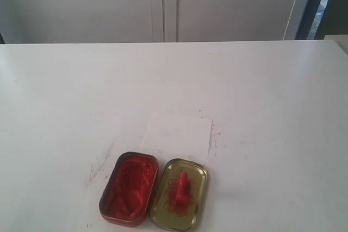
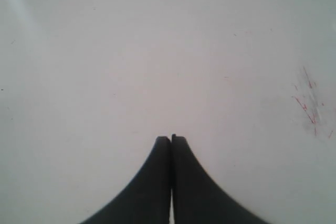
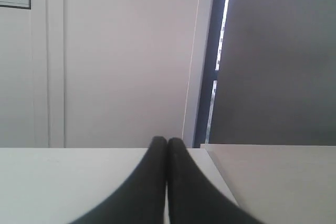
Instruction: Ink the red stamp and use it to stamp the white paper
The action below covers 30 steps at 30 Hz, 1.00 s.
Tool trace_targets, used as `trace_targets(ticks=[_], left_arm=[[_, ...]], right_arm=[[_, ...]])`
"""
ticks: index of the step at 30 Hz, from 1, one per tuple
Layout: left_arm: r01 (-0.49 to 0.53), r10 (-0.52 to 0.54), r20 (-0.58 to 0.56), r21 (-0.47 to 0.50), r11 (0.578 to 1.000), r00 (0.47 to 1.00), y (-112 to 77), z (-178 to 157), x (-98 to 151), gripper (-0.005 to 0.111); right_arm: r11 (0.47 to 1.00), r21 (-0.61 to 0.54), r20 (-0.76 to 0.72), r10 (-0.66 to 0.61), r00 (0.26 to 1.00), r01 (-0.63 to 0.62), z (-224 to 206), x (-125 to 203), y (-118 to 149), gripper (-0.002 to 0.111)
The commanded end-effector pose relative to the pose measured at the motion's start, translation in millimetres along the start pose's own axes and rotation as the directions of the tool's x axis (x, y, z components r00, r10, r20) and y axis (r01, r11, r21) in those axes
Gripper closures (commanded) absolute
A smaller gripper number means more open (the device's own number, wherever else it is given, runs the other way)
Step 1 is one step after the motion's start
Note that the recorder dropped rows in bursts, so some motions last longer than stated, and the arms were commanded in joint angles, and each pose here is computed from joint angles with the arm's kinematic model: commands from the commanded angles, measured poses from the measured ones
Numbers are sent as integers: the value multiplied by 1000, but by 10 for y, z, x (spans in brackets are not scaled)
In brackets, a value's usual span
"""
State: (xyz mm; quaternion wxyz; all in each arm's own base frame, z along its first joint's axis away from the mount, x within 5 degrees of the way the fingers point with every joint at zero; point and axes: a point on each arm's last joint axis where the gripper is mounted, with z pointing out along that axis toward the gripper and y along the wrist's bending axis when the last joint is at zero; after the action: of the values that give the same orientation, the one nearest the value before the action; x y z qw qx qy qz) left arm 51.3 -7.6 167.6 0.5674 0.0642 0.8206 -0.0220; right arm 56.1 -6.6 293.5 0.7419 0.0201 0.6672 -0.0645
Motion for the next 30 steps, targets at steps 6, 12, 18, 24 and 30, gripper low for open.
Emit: trace_targets(ticks=[6, 12, 18, 24, 30], left_arm=[[-1, 1, 8, -2, 1000, 1000, 1, 3, 6, 107], [-1, 1, 8, -2, 1000, 1000, 1, 3, 6, 107], [-1, 1, 8, -2, 1000, 1000, 1, 3, 6, 107], [-1, 1, 8, -2, 1000, 1000, 1, 3, 6, 107], [-1, 1, 8, -2, 1000, 1000, 1, 3, 6, 107]], right_arm=[[999, 0, -75, 43, 996, -43, 111, -145, -9, 108], [999, -2, -216, 42, 975, -43, 264, -176, -10, 108], [999, -4, -338, 40, 940, -44, 479, -209, -12, 108], [999, -9, -514, 33, 857, -44, 708, -150, -9, 108], [996, -6, -631, 64, 773, -87, 911, -89, 15, 108]])
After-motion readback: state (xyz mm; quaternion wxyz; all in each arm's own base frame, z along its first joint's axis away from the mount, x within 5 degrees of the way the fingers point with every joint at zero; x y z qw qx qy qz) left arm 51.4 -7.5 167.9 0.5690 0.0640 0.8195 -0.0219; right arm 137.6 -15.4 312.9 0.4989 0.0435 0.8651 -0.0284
